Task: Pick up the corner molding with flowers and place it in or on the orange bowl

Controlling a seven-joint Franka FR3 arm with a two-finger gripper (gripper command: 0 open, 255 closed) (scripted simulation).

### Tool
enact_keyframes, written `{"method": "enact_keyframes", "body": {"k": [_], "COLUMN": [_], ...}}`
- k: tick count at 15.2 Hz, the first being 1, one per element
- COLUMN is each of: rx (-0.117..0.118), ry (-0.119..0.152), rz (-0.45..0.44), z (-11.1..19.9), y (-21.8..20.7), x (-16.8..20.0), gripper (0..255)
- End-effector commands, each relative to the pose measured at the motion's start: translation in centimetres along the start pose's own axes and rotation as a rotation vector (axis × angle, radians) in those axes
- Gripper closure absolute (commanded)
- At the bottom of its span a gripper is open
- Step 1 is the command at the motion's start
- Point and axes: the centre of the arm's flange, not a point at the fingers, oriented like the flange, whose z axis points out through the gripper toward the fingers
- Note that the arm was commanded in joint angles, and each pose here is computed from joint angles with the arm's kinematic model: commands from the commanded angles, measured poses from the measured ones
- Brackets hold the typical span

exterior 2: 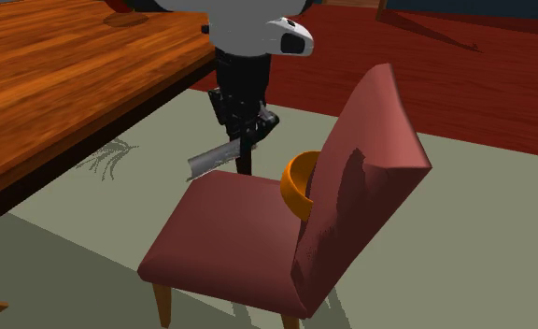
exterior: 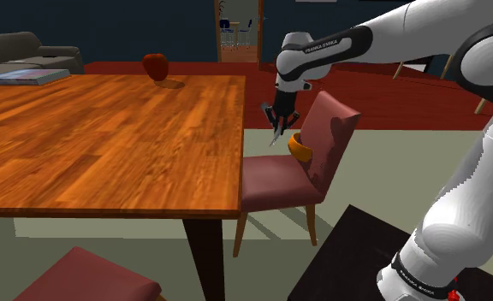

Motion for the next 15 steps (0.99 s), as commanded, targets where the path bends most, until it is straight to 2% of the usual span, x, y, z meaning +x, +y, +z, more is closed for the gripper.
{"method": "enact_keyframes", "body": {"k": [1,7,15], "rx": [0.0,0.0,0.0], "ry": [0.0,0.0,0.0], "rz": [0.0,0.0,0.0], "z": [-1.1,-3.8,-5.1], "y": [0.0,-0.2,8.1], "x": [0.0,-0.2,6.2], "gripper": [255,255,255]}}
